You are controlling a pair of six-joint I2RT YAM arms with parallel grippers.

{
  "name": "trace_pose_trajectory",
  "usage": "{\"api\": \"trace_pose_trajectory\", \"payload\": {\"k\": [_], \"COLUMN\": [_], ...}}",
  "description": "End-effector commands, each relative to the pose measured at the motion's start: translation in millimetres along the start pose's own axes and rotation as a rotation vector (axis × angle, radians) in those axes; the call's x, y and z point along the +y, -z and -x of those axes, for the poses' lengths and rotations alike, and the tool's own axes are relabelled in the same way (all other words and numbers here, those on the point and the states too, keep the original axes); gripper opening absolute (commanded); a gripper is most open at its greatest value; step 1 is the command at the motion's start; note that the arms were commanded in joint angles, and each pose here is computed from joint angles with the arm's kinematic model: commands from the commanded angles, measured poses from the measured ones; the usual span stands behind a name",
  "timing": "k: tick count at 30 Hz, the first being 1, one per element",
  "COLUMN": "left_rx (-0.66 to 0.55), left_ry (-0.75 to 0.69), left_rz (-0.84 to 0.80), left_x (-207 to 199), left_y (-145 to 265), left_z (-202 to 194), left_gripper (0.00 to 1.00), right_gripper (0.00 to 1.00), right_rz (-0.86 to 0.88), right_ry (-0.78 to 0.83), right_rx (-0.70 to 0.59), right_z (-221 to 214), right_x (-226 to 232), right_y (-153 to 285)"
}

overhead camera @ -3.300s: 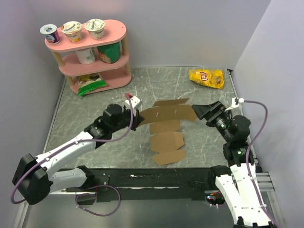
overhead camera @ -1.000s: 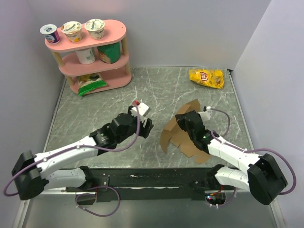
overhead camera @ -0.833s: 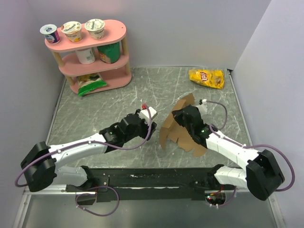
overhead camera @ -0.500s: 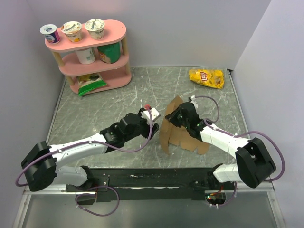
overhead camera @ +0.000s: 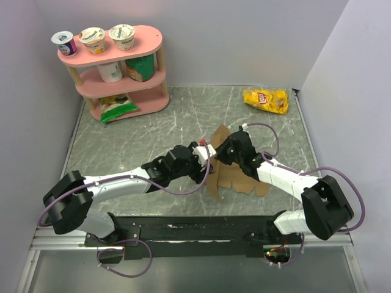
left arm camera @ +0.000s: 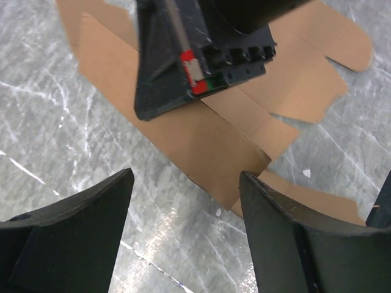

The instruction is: Fold the paper box

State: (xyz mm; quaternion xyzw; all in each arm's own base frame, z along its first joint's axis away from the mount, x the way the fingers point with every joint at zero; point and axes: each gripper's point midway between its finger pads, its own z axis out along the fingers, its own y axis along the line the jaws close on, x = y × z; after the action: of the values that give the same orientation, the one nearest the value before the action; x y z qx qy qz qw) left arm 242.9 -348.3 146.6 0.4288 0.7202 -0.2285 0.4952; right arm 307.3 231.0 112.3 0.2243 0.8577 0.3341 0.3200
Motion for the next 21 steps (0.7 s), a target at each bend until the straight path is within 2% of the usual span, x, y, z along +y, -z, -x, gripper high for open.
{"api": "trace_pose_trajectory", "payload": {"k": [1, 7, 10, 15, 21], "left_rx": [-0.088, -0.118, -0.143, -0.113, -0.094], "left_ry": [-0.038, -0.054, -0.059, -0.086, -0.071], "left_rz": [-0.031, 0.068, 0.058, 0.026, 0.078], "left_x": [-10, 3, -2, -9, -3], "left_y": [-7, -17, -18, -27, -25], "left_z": [28, 25, 26, 18, 8], "left_gripper": [0.77, 0.78, 0.83, 0.86, 0.81], "right_gripper": [0.05, 0.05, 0.05, 0.0, 0.0], "right_rz": [0.055, 0.07, 0.067, 0.055, 0.017], "right_ry": [-0.006, -0.022, -0.032, -0.044, -0.033], "right_rx": [-0.042, -0.03, -0.027, -0.02, -0.023], "right_z": [18, 17, 16, 16, 29], "right_x": [25, 29, 27, 26, 20], "right_y": [5, 6, 5, 5, 9]}}
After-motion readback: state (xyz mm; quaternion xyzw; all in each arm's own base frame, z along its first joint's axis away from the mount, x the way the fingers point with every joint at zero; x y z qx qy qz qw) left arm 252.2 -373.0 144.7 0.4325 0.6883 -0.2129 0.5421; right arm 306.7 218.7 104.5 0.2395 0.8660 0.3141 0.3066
